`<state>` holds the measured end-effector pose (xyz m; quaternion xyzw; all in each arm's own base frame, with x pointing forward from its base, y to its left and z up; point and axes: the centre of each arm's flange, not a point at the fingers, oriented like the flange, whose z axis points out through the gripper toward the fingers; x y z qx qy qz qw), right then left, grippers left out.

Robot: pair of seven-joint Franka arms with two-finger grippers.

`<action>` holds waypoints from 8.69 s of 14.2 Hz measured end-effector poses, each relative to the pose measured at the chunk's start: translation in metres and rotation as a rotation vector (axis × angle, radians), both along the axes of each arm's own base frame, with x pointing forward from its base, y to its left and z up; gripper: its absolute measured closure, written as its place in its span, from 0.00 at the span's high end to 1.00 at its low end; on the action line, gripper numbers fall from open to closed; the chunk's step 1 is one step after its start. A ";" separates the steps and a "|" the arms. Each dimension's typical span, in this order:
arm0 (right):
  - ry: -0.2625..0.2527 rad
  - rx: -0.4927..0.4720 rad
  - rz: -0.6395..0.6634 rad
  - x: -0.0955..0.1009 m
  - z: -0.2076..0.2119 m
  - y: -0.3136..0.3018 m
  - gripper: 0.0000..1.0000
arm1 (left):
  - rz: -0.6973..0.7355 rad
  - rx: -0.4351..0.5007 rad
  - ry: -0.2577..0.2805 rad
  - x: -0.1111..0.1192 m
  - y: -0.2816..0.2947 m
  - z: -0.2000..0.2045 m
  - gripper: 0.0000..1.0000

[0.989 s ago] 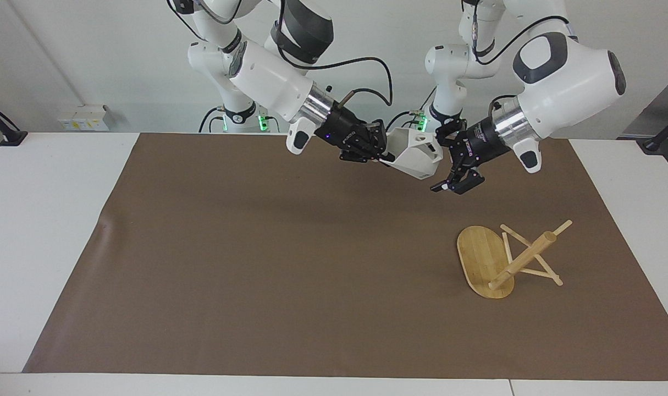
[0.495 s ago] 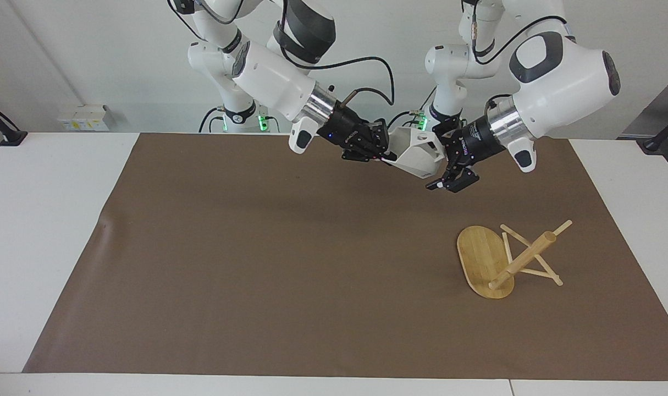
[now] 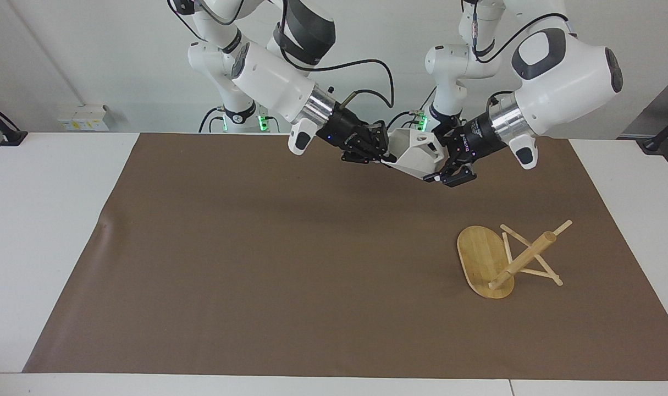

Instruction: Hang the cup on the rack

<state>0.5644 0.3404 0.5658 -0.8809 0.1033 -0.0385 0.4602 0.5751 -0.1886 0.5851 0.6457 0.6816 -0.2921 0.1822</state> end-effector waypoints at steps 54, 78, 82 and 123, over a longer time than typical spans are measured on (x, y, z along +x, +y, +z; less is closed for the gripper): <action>0.068 -0.951 0.206 -0.003 0.057 -0.369 1.00 | 1.088 0.217 0.255 0.019 0.135 -0.120 0.69; 0.102 -0.947 0.160 -0.008 0.059 -0.399 1.00 | 1.203 0.208 0.329 0.014 0.150 -0.139 0.82; 0.102 -0.947 0.159 -0.009 0.059 -0.399 1.00 | 1.174 0.216 0.321 0.013 0.148 -0.139 1.00; 0.103 -0.947 0.161 -0.009 0.058 -0.399 1.00 | -1.432 0.373 -0.704 -0.032 0.169 0.034 1.00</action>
